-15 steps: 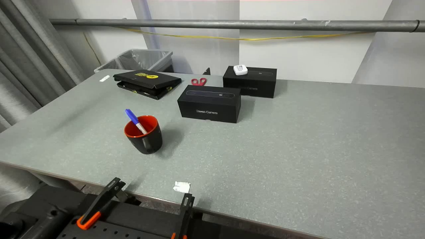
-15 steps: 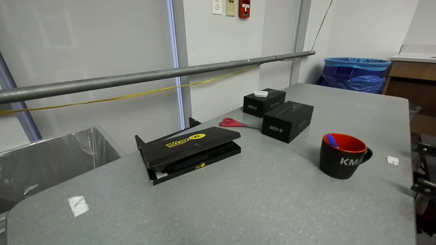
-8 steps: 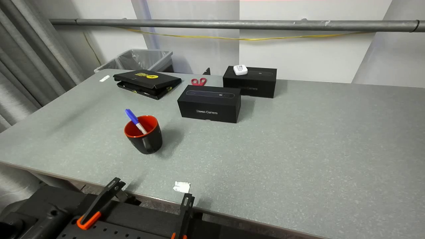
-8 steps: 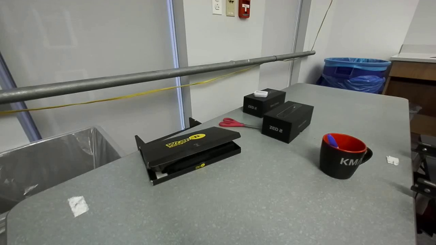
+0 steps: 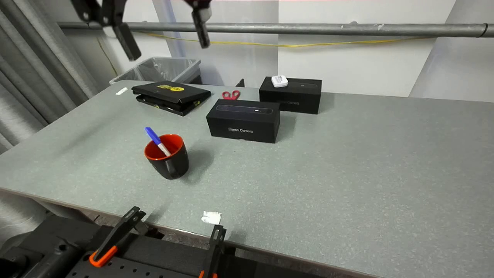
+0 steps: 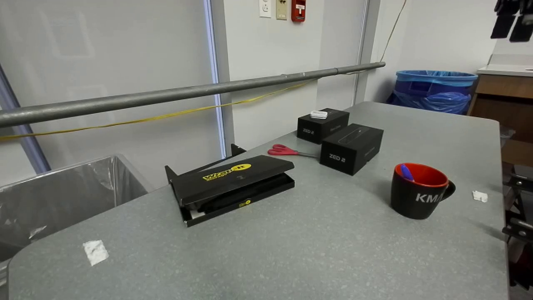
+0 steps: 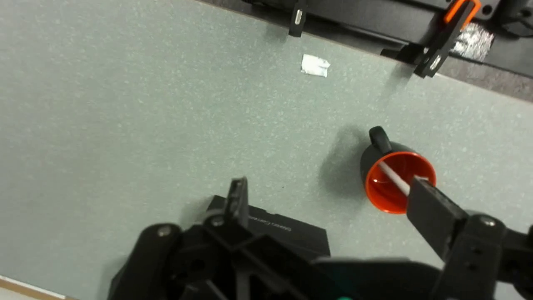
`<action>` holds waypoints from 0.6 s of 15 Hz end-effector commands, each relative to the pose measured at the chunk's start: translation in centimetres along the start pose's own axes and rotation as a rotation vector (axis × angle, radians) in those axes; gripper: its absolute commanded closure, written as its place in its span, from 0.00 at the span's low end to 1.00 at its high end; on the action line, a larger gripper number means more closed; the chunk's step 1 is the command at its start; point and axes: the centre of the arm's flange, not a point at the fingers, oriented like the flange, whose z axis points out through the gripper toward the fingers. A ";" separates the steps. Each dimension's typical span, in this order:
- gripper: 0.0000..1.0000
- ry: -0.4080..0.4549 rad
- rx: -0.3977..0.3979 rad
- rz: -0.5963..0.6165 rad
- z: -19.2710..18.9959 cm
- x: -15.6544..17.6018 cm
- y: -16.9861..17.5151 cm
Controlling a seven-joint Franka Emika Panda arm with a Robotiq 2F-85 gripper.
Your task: Remove the blue pen from the black and red mug
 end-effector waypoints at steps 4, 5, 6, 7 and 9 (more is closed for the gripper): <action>0.00 -0.051 -0.028 -0.120 2.6 1.3 -4.2; 0.00 -0.049 -0.029 -0.124 2.5 1.3 -4.3; 0.00 -0.048 -0.029 -0.124 2.4 1.3 -4.3; 0.00 -0.048 -0.029 -0.124 2.4 1.3 -4.3; 0.00 -0.047 -0.029 -0.124 2.4 1.3 -4.3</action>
